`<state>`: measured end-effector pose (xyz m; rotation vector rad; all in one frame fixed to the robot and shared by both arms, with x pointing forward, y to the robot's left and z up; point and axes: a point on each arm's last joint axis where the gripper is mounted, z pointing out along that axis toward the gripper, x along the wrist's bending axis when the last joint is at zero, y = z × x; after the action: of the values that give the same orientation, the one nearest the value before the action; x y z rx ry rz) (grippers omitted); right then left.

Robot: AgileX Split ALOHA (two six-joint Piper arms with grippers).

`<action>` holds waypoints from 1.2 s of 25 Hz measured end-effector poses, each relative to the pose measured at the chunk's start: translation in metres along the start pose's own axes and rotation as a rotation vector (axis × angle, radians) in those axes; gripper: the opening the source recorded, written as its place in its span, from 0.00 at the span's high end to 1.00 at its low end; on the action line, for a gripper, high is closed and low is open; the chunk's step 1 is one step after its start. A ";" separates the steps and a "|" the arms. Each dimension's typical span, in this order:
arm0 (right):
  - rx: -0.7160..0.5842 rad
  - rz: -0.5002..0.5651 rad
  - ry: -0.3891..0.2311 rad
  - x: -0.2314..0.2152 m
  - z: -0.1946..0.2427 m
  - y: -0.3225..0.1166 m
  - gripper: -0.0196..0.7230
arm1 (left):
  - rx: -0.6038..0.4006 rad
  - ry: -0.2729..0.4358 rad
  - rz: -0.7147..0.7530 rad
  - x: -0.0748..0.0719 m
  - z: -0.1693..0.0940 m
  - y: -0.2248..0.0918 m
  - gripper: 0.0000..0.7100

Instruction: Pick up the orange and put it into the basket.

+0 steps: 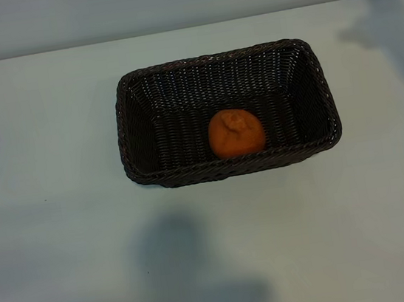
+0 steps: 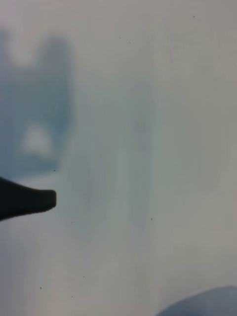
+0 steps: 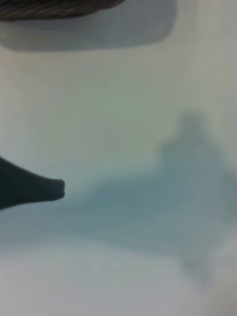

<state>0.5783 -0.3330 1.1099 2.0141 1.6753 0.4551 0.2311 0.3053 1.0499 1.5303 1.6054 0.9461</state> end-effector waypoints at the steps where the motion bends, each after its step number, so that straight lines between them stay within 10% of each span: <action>1: -0.016 -0.002 0.000 -0.001 -0.008 -0.001 0.17 | 0.000 0.000 0.000 0.000 0.000 0.000 0.20; 30: -0.442 0.032 0.006 -0.041 -0.217 -0.188 0.17 | -0.001 0.000 0.000 0.000 0.000 0.000 0.20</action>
<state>0.3001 -0.3152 1.1877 1.7141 1.3969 0.7677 0.2311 0.3053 1.0500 1.5297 1.6048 0.9466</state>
